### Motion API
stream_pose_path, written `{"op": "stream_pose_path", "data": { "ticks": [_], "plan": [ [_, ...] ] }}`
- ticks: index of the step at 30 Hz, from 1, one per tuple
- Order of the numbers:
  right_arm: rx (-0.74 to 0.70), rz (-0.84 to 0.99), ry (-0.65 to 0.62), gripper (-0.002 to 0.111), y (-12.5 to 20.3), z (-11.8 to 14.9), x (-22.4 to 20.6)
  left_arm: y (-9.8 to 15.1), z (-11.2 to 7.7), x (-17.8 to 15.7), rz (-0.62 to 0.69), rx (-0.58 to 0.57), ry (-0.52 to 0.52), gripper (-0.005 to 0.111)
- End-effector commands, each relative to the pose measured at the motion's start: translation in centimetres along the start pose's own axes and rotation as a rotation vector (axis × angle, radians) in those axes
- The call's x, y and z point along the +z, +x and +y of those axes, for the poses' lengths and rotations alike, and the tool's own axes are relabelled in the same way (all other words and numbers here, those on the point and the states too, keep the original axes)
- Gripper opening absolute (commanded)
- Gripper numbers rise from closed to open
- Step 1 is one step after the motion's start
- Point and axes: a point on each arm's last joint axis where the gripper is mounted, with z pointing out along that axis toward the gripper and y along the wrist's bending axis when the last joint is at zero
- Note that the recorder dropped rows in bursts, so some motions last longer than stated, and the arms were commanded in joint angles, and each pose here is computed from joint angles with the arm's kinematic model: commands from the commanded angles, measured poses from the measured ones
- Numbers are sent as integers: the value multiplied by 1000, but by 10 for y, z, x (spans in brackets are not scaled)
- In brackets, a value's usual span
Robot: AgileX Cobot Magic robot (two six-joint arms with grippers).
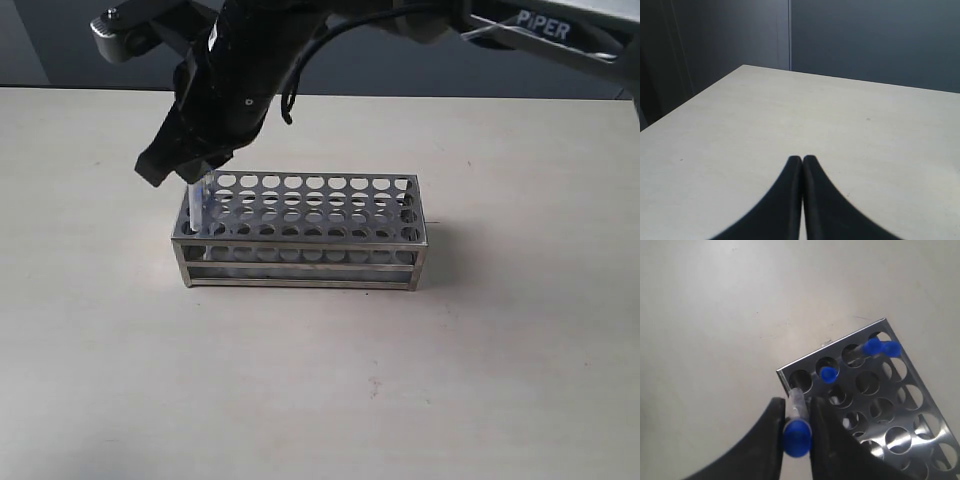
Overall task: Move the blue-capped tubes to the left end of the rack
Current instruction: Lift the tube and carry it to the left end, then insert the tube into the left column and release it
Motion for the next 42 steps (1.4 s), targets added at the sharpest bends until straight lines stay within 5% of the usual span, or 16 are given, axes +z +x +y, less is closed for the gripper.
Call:
{"op": "stream_pose_path", "data": {
  "ticks": [1, 30, 33, 38, 42],
  "plan": [
    [-4, 19, -3, -1, 1, -3, 10, 0, 0, 0, -4, -2, 1, 1],
    [41, -13, 7, -1, 7, -14, 65, -1, 0, 0, -5, -2, 2, 1],
    [45, -11, 3, 11, 7, -14, 67, -1, 0, 0, -5, -2, 2, 1],
    [49, 6, -4, 52, 9, -14, 68, -1, 0, 0, -5, -2, 2, 1],
    [91, 18, -9, 52, 9, -12, 60, -1, 0, 0, -5, -2, 2, 1]
  ]
}}
